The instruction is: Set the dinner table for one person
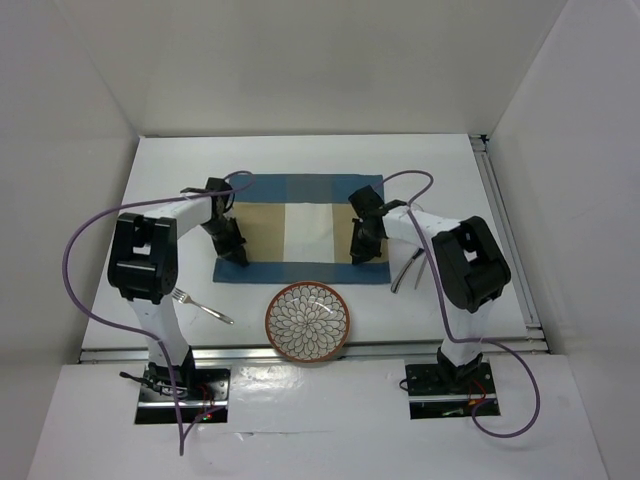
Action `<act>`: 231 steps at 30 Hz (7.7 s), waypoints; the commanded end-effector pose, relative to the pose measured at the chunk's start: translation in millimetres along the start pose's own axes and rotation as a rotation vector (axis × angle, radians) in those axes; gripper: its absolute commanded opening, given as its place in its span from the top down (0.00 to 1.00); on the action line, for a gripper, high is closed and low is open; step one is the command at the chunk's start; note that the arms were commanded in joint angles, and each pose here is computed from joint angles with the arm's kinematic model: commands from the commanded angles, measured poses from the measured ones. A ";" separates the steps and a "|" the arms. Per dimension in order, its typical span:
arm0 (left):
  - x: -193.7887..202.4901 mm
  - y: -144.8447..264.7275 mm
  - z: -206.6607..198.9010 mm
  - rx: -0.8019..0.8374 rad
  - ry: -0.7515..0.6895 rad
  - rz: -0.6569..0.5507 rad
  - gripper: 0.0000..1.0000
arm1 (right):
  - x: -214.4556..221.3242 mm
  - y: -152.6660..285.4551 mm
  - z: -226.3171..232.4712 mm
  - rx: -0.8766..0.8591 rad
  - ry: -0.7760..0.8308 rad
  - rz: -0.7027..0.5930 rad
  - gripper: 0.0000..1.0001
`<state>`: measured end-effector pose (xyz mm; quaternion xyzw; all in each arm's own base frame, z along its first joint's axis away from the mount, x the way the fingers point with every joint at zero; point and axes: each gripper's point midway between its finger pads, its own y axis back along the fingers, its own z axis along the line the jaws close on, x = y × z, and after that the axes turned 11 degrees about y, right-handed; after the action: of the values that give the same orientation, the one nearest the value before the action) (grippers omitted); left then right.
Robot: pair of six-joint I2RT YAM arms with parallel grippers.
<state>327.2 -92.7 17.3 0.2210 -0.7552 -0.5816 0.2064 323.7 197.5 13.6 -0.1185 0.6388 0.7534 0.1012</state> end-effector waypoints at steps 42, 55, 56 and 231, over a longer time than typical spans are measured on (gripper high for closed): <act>38.9 149.1 -37.8 0.154 -0.273 -0.361 0.22 | -97.5 158.2 -166.0 0.213 -0.294 -0.346 0.06; 64.7 128.8 -28.2 0.091 -0.325 -0.314 0.22 | -107.9 76.4 -168.3 0.130 -0.320 -0.236 0.39; 67.1 128.4 -29.5 0.093 -0.334 -0.312 0.22 | -104.5 72.2 -166.9 0.119 -0.320 -0.229 0.53; -13.5 99.1 37.4 -0.267 -0.039 -0.440 1.00 | -57.7 150.1 -64.1 -0.038 -0.182 -0.241 0.00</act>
<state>304.0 -25.8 96.6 0.3943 -0.6100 -0.6747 0.1314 336.3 116.7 150.2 -0.1166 0.5919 0.7610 0.2386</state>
